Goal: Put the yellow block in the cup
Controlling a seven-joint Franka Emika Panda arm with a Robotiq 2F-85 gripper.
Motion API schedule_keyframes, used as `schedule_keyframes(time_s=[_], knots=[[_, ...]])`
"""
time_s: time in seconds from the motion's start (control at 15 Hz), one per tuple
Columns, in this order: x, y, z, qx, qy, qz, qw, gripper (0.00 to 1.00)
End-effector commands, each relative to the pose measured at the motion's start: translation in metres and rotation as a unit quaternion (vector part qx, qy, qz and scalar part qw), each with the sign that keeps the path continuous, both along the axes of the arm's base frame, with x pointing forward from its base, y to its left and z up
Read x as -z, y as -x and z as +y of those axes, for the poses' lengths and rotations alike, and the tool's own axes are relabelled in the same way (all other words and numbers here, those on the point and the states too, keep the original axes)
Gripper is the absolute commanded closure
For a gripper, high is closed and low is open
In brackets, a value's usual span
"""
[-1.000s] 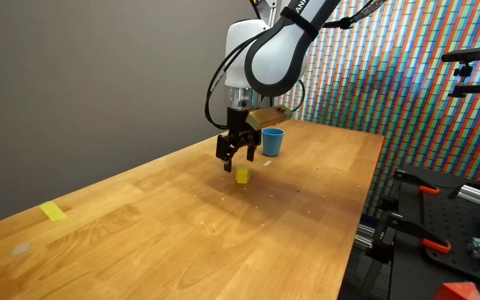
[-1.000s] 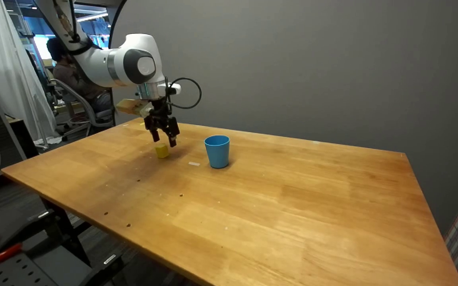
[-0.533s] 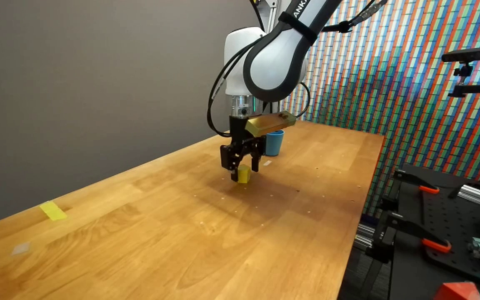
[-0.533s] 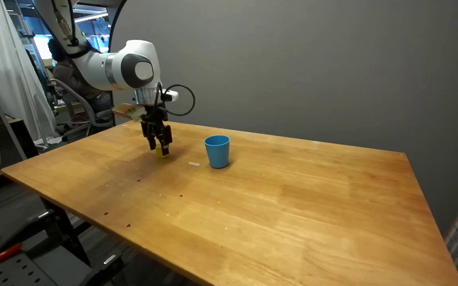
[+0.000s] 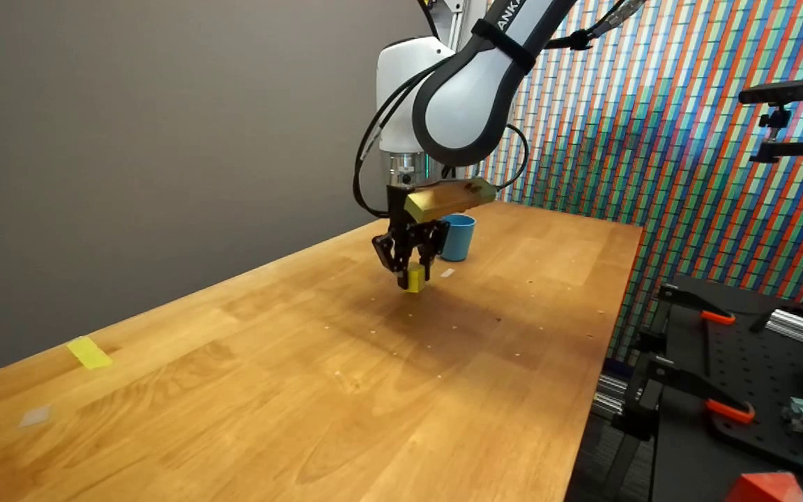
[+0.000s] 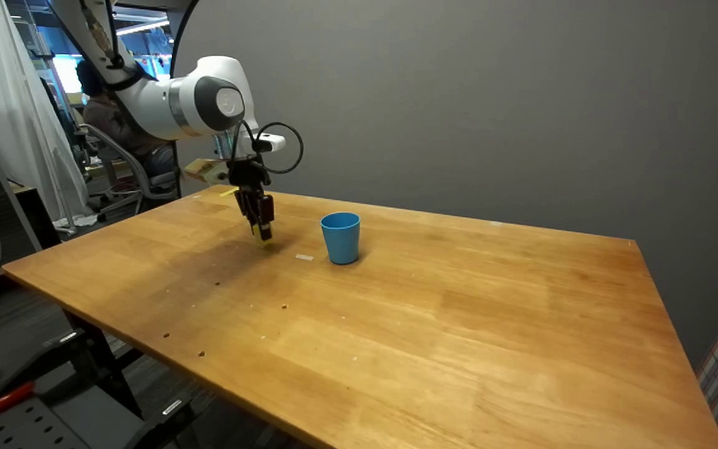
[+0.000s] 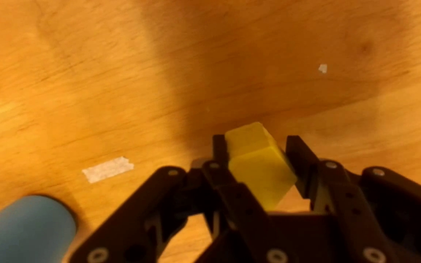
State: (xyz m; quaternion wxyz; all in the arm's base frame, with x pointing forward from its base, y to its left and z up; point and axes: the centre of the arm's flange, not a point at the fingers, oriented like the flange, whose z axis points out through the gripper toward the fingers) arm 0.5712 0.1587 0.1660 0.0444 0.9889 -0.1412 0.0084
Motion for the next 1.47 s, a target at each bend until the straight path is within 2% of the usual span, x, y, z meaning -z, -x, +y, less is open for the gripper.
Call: schedule_keyframes(time_s=[0.0, 0.27, 0.47, 0.8, 1.07, 1.13, 1.2, 1.4], knots=[[-0.057, 0.001, -0.025, 0.051, 0.021, -0.025, 0.9981, 0.81], [-0.094, -0.008, -0.068, 0.119, 0.029, -0.061, 0.9905, 0.81], [-0.108, -0.009, -0.097, 0.162, 0.03, -0.081, 0.9829, 0.81], [-0.101, -0.004, -0.139, 0.228, 0.044, -0.088, 0.9687, 0.81], [-0.083, -0.004, -0.158, 0.25, 0.053, -0.082, 0.9632, 0.81], [-0.08, -0.004, -0.161, 0.251, 0.053, -0.085, 0.9629, 0.31], [-0.078, -0.005, -0.161, 0.246, 0.057, -0.082, 0.964, 0.29], [-0.089, 0.001, -0.153, 0.217, 0.046, -0.092, 0.9706, 0.08]])
